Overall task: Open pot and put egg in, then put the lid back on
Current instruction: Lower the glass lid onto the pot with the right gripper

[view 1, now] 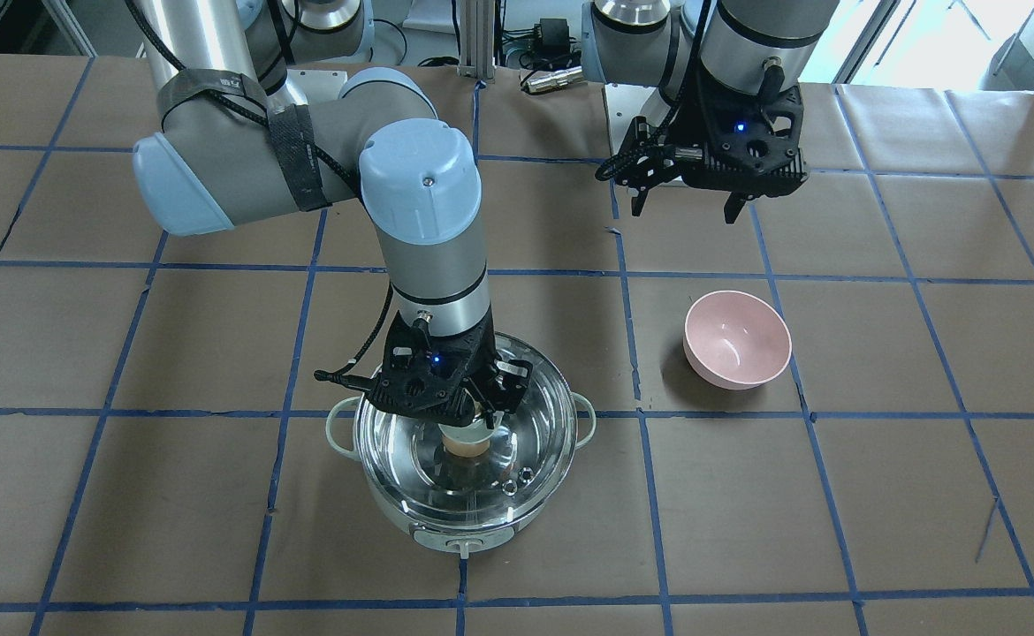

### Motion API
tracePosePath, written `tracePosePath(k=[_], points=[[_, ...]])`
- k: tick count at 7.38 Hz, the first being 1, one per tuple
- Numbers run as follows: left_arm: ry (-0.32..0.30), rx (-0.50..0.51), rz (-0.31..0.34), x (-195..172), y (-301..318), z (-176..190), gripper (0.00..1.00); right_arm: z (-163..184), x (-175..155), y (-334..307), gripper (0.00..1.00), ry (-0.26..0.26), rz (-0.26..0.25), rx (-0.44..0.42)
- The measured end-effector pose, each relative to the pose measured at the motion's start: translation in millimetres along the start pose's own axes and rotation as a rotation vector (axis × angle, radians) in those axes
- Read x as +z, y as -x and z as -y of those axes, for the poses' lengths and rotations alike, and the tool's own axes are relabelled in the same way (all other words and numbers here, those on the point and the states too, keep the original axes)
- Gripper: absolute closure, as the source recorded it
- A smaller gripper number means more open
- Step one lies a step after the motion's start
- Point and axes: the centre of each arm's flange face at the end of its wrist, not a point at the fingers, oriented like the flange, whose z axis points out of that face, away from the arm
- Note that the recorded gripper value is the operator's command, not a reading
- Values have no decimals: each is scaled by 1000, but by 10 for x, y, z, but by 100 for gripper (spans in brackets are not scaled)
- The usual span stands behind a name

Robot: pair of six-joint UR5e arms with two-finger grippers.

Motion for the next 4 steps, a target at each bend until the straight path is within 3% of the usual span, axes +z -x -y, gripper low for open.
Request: tracePosePath(k=[4], points=[[-4,0,3,-18,3,-8,0,-16,14,-23,52,1,-8,-5]])
